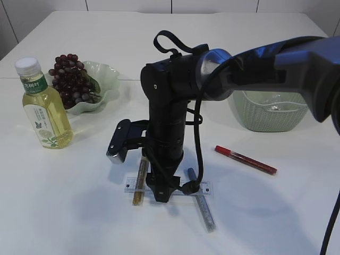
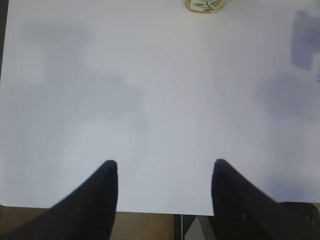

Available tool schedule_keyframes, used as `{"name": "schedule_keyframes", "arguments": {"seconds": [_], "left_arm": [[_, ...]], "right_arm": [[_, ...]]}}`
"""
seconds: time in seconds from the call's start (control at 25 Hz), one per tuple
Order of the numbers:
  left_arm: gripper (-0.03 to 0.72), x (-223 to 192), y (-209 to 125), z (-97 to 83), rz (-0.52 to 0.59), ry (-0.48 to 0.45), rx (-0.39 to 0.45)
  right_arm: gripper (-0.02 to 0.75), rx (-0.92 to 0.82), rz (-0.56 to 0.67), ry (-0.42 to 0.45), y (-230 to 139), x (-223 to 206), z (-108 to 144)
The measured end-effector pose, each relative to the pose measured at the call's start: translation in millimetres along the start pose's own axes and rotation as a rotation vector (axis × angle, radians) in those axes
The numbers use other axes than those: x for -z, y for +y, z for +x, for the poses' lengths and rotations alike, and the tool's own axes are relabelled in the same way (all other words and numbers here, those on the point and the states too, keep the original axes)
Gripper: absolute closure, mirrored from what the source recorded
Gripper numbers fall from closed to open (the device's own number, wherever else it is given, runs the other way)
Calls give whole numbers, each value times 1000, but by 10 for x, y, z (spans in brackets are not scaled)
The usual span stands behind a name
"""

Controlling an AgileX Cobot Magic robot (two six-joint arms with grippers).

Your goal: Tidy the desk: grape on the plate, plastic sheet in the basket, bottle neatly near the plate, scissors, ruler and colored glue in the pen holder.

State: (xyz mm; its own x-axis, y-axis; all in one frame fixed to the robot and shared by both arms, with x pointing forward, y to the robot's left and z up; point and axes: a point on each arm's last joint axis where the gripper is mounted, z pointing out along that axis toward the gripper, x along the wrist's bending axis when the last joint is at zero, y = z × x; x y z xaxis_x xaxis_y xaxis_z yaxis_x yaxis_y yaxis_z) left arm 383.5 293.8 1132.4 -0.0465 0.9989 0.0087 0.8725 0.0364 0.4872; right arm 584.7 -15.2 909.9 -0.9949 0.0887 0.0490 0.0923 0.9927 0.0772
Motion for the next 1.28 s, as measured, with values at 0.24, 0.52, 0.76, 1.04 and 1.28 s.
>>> {"name": "schedule_keyframes", "arguments": {"seconds": [0.24,0.52,0.76,1.04,1.28], "left_arm": [[253,0,0,0,0,0,0],[253,0,0,0,0,0,0],[253,0,0,0,0,0,0],[253,0,0,0,0,0,0],[253,0,0,0,0,0,0]], "right_arm": [[152,-2,-2,2,2,-1,2],[153,-2,-2,2,2,-1,2],[153,-4,-3,7,2,-1,6],[153,-4,-5,4,5,-1,3],[153,-5,-5,4,7,-39,-4]]}}
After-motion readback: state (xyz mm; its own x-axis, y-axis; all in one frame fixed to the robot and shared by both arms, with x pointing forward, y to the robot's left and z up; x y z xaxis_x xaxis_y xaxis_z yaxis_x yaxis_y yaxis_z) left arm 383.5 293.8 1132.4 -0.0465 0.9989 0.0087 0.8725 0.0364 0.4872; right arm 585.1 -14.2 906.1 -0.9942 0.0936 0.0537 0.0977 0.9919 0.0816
